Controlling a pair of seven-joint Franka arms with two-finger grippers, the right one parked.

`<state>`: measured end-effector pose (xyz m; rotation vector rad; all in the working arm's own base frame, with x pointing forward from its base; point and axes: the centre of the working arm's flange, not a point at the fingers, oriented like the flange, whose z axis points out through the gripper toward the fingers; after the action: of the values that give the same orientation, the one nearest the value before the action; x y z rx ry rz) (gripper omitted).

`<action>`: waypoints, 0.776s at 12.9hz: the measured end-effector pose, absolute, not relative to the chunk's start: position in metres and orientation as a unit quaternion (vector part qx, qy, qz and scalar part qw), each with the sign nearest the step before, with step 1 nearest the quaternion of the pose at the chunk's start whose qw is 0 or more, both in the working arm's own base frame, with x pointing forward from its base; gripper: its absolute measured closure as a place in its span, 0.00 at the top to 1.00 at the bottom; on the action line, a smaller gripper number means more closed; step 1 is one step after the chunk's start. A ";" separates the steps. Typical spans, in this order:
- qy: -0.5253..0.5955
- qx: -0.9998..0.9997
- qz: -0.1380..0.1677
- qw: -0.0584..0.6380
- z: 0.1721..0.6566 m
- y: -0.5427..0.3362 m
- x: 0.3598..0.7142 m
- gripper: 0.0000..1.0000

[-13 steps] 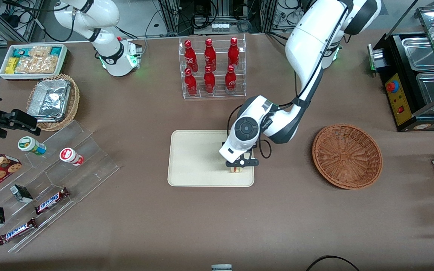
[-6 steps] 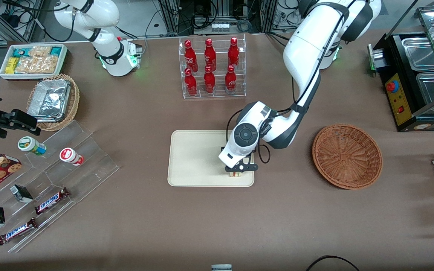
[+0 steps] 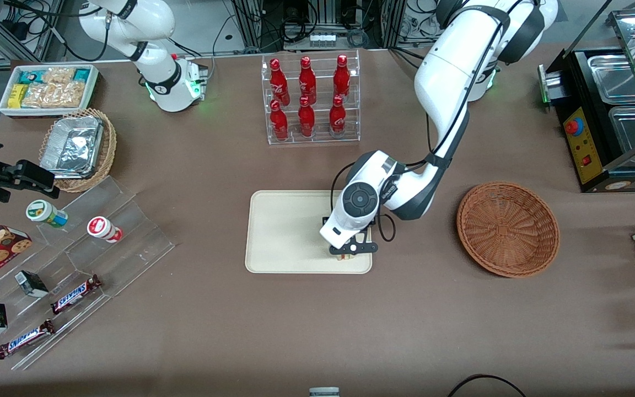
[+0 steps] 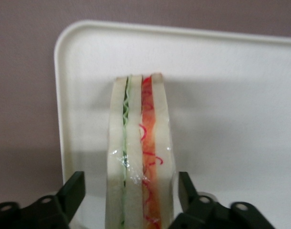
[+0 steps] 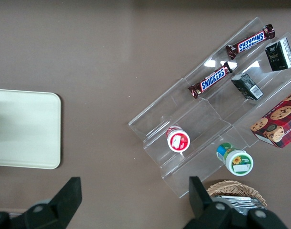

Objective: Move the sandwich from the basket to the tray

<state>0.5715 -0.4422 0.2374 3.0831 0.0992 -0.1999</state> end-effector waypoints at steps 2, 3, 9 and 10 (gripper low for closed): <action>0.061 0.997 -0.054 0.017 0.281 -0.423 0.588 1.00; 0.077 0.996 -0.050 0.008 0.316 -0.402 0.598 1.00; 0.177 0.983 -0.057 -0.009 0.460 -0.233 0.633 1.00; 0.170 0.983 -0.065 -0.011 0.473 -0.200 0.634 1.00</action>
<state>0.6345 -0.2002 0.4728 3.1110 0.5370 -0.2056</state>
